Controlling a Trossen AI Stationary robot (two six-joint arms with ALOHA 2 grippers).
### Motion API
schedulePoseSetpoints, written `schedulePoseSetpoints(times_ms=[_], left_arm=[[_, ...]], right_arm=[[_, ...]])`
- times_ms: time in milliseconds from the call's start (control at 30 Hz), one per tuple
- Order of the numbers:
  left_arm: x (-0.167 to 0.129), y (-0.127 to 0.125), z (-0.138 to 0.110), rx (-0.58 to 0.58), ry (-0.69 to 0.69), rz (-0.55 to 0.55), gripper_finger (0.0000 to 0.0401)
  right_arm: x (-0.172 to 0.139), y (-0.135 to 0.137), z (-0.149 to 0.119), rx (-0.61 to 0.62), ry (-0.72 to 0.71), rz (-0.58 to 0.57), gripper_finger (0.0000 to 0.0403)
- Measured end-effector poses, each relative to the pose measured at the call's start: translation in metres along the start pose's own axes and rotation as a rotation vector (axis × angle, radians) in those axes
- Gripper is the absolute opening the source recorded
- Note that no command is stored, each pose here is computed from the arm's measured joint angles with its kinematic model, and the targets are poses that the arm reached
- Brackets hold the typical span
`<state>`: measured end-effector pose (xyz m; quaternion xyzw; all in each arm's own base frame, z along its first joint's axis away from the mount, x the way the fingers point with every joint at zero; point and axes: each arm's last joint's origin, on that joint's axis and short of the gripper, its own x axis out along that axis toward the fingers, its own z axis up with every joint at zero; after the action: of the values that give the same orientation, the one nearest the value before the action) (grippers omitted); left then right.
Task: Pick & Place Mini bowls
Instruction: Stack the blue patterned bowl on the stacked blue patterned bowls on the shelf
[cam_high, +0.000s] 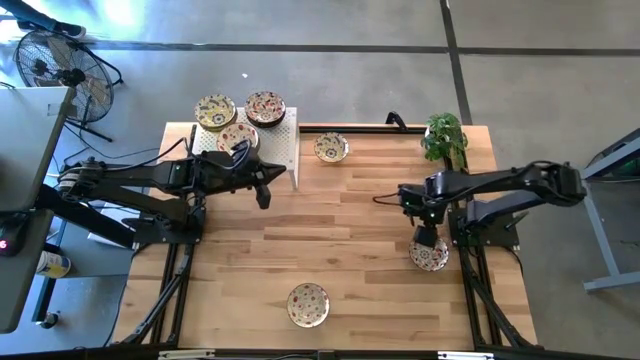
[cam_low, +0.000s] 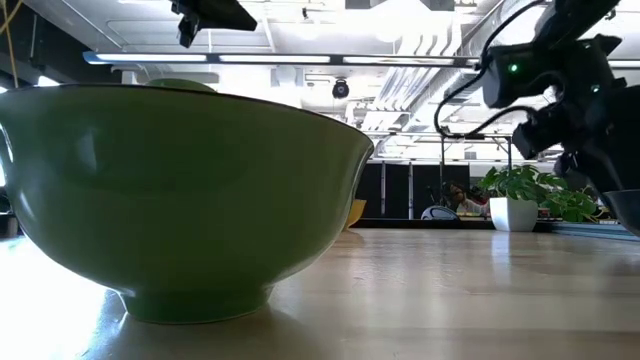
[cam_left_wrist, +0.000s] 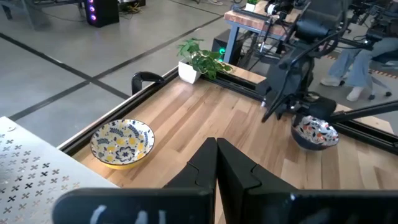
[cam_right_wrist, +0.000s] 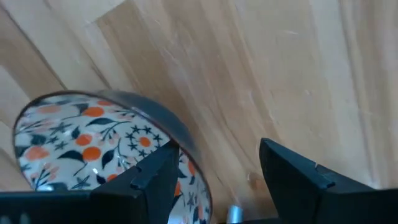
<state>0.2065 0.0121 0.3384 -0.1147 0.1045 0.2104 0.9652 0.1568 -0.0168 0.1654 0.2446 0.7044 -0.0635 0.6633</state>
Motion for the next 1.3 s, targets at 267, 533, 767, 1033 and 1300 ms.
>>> schedulePoseSetpoints(times_ms=[267,533,767,1033,1300], left_arm=[[0.0,0.0,0.0,-0.007,0.004,-0.014,0.0],[0.0,-0.001,0.0,-0.007,0.005,-0.018,0.0],[0.0,-0.001,0.0,-0.007,0.004,-0.019,0.0],[0.0,-0.001,0.0,-0.008,0.011,-0.041,0.0],[0.0,-0.001,0.0,-0.008,0.012,-0.044,0.0]], right_arm=[[0.011,0.001,0.01,-0.013,0.035,0.031,0.0183],[0.012,0.001,0.011,-0.013,0.042,0.037,0.012],[0.012,0.002,0.011,-0.016,0.039,0.052,0.0055],[0.011,0.003,0.012,-0.014,0.039,0.091,0.0009],[0.01,0.005,0.013,0.051,0.034,0.126,0.0009]])
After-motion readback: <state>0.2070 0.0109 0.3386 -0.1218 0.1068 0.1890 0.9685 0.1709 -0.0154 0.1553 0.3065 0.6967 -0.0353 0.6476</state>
